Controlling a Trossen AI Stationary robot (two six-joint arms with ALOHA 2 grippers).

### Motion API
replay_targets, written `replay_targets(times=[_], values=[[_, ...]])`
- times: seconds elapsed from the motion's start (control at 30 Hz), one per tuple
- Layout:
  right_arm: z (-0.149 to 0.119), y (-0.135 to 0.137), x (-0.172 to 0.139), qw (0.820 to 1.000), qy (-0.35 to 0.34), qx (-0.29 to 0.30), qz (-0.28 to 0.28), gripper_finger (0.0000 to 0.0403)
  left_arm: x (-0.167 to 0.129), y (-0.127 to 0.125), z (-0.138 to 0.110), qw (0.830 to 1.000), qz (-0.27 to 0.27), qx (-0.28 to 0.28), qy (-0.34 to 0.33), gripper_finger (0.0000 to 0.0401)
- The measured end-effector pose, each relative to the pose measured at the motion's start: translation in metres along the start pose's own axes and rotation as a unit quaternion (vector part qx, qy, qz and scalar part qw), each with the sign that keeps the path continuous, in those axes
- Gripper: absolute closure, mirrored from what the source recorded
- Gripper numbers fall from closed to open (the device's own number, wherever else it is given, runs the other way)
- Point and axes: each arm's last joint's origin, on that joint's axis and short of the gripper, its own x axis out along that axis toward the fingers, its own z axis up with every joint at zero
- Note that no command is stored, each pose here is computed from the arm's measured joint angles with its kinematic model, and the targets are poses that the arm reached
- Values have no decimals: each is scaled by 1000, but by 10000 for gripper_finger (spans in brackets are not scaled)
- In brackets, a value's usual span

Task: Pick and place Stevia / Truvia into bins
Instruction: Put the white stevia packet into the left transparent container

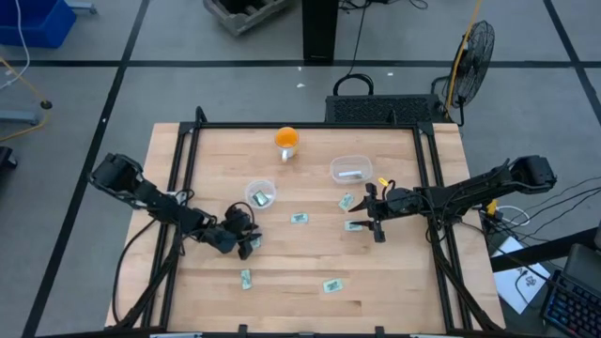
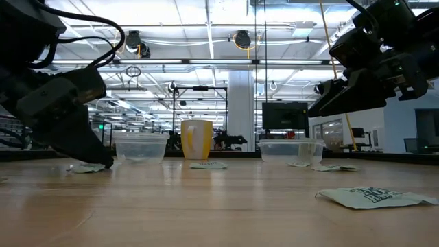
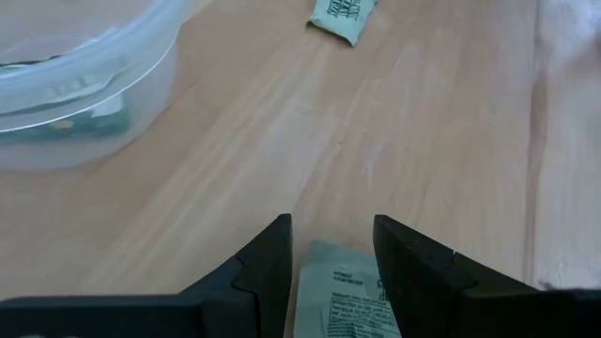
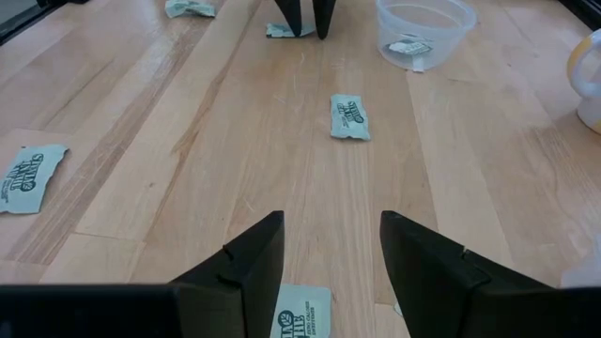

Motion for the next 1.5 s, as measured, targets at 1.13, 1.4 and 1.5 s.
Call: replay_targets(times=[1.13,1.4,1.5], values=[[0,0,0,1000,-1,-1,0,232,-7,-7,13,998,-9,18,-54,398],[0,0,0,1000,-2,-2,0,232,-18,-24,41,986,15,85,-144,399],[0,0,0,1000,-2,-3,0,232,-22,-27,55,973,60,125,-183,399]])
